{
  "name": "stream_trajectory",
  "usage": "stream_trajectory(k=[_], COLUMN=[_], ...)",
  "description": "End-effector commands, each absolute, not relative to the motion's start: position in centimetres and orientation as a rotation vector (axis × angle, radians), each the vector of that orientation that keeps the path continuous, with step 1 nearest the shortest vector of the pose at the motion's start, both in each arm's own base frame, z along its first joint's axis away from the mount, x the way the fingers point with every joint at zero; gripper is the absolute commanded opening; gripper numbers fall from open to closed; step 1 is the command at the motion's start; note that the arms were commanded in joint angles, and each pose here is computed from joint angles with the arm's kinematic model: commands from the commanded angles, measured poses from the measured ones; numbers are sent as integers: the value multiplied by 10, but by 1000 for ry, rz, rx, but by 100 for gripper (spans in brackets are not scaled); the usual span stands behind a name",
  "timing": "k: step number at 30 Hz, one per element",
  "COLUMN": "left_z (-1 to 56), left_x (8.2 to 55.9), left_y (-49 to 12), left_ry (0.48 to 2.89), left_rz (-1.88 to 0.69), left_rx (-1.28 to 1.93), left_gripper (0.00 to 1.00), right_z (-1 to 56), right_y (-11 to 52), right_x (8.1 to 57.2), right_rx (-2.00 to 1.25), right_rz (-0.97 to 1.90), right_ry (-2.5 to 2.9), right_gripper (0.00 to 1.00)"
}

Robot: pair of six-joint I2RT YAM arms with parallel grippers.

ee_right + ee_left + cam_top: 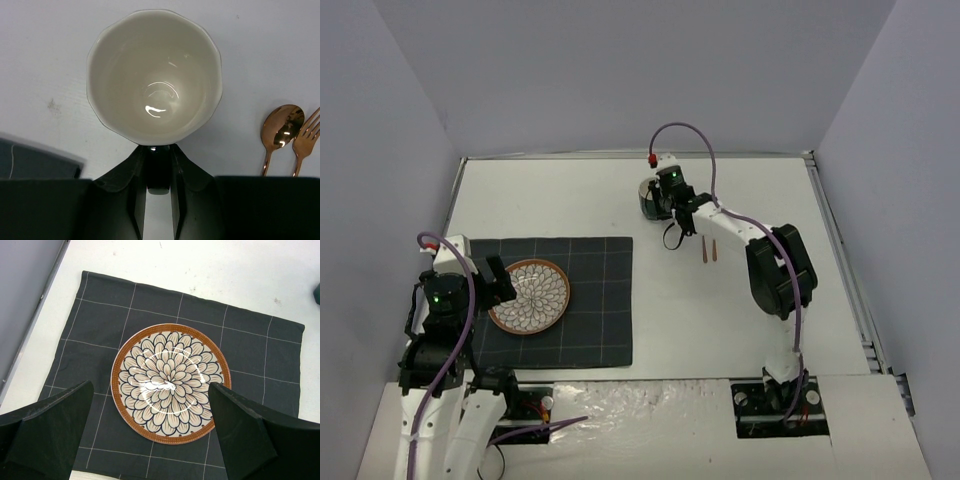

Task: Set the dinner table for one person

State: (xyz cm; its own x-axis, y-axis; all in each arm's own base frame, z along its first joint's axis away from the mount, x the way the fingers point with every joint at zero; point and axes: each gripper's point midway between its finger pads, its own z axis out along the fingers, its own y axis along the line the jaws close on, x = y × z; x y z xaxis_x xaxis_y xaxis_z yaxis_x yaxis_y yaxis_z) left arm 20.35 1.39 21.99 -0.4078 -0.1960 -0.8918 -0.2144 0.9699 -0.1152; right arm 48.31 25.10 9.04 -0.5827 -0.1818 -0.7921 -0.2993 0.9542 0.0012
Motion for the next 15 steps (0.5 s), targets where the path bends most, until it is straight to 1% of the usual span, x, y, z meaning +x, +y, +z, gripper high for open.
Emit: stream_trajectory(k=[1,6,15], left_z=[235,235,234], left_x=[211,211,211], left_y=[15,15,15], left_ry=[1955,1955,1957], left_rz=[13,12,14], left_rx=[-297,-296,-298], left_gripper=[97,97,97], right_z=[194,217,240], right_y=[272,288,351], right_x=[472,443,383], right_rx=[-421,-484,-636], right_rz=[294,370,571], right_ry=[1939,1883,1758], right_gripper=[0,0,0])
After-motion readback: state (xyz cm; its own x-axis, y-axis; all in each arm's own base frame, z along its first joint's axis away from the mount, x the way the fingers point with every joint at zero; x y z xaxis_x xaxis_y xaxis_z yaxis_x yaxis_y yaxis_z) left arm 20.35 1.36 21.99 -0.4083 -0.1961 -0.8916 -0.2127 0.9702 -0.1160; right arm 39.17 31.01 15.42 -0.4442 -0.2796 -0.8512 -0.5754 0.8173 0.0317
